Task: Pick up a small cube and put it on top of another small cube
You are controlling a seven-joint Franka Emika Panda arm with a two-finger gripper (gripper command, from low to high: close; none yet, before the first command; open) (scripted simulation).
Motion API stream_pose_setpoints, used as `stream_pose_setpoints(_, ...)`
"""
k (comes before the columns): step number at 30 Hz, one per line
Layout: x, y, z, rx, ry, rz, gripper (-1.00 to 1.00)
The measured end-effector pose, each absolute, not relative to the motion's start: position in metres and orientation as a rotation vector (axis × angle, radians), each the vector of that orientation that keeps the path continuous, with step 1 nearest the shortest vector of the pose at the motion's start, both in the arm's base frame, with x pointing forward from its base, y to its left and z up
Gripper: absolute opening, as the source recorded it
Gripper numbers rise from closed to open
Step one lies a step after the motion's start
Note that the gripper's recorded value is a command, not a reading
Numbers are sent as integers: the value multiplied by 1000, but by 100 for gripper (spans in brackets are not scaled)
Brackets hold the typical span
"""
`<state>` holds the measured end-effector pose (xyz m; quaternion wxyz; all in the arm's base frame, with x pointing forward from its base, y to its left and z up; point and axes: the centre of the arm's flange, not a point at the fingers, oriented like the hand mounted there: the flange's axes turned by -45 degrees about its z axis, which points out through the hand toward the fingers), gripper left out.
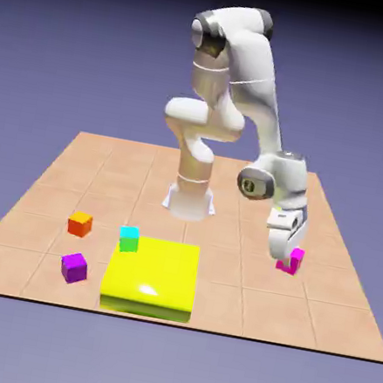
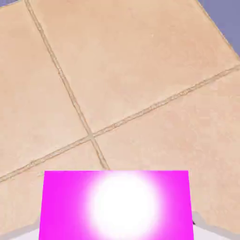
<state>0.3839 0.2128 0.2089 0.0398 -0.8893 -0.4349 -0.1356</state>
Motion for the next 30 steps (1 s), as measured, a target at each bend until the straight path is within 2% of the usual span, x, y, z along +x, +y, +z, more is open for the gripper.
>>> stream_pose_setpoints(5, 440, 105, 214, -2960, -892, -415, -100)
stream_pose_setpoints(10, 464, -14, 225, -3103, -409, -423, -100)
stream_pose_setpoints(15, 454, -135, 240, -3146, 92, -447, -100)
stream_pose_setpoints(20, 413, -248, 257, -3090, 594, -495, -100)
stream_pose_setpoints(21, 398, -249, 245, -3106, 597, -461, -100)
stream_pose_setpoints(27, 411, -254, 182, -3107, 594, -461, -100)
stream_pose_setpoints(28, 411, -254, 177, -3106, 596, -460, 100)
stream_pose_setpoints(30, 411, -254, 177, -3107, 596, -461, 100)
